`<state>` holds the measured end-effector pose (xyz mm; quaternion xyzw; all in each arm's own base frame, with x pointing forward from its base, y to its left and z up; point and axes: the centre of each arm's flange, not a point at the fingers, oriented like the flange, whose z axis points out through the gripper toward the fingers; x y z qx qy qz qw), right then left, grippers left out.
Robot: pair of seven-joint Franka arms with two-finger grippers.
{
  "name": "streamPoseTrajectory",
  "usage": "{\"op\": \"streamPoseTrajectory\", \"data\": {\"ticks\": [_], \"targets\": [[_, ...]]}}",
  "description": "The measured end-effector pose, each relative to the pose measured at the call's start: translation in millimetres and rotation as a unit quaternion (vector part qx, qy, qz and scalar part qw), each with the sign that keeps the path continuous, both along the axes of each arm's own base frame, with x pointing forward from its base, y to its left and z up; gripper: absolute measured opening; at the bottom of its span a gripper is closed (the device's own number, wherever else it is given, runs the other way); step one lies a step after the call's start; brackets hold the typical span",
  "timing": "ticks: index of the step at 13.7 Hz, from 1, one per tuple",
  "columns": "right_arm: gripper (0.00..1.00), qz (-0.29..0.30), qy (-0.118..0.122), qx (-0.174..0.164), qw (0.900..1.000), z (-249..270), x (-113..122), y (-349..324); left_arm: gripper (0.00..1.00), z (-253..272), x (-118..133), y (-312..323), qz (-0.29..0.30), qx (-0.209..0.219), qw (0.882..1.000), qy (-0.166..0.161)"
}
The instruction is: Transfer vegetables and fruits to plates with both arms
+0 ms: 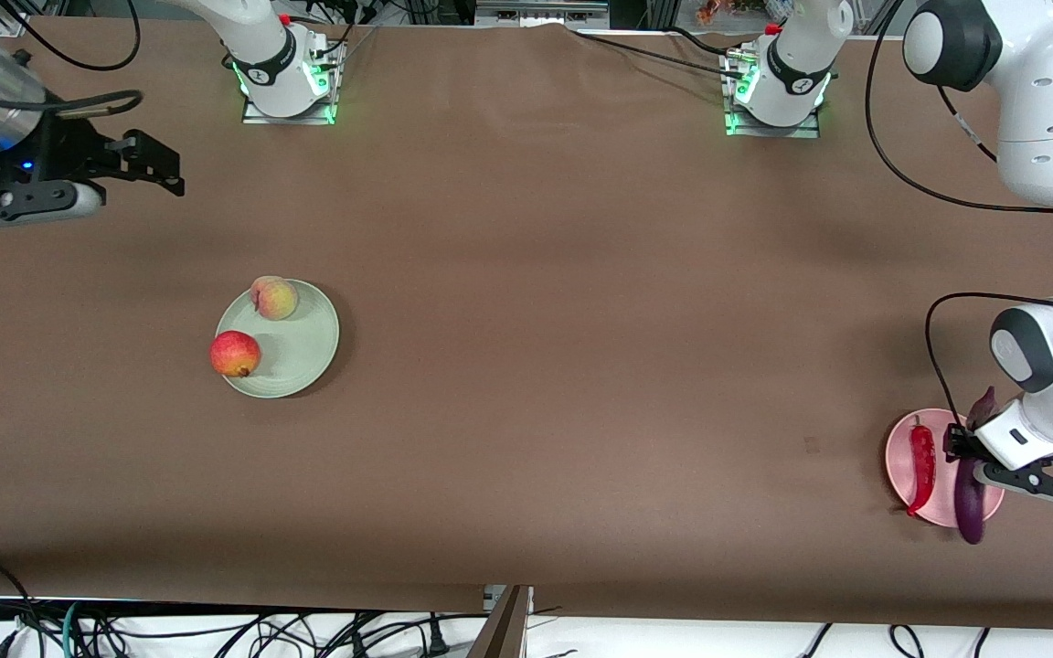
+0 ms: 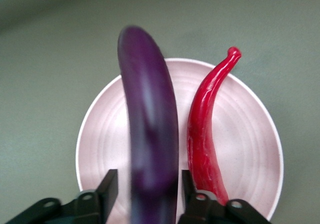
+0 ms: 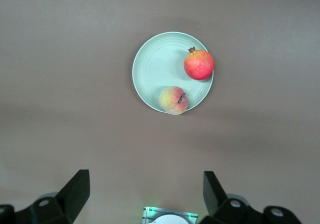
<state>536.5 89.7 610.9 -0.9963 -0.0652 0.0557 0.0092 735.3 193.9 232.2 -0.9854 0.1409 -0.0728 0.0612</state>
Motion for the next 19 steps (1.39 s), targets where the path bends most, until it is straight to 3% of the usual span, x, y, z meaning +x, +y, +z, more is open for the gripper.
{"op": "streamPoseTrajectory", "data": {"ticks": [4,8,12,16,19], "targets": [[1.00,-0.002,-0.015,-0.011,1.000,-17,17,-12,1.00,20,5,-9,-0.003,-0.014,0.999,0.042],[1.00,0.001,-0.015,-0.008,1.000,-42,39,-45,1.00,44,12,-32,-0.014,-0.038,0.996,0.074],[1.00,0.011,-0.015,-0.006,1.000,-43,39,-33,1.00,70,18,-80,-0.001,-0.058,0.992,0.109],[1.00,0.010,-0.017,-0.008,1.000,-42,40,-35,1.00,103,16,-117,0.050,-0.074,0.989,0.120],[1.00,0.007,-0.027,-0.007,1.000,-33,42,-38,1.00,161,10,-147,0.101,-0.093,0.985,0.103]]}}
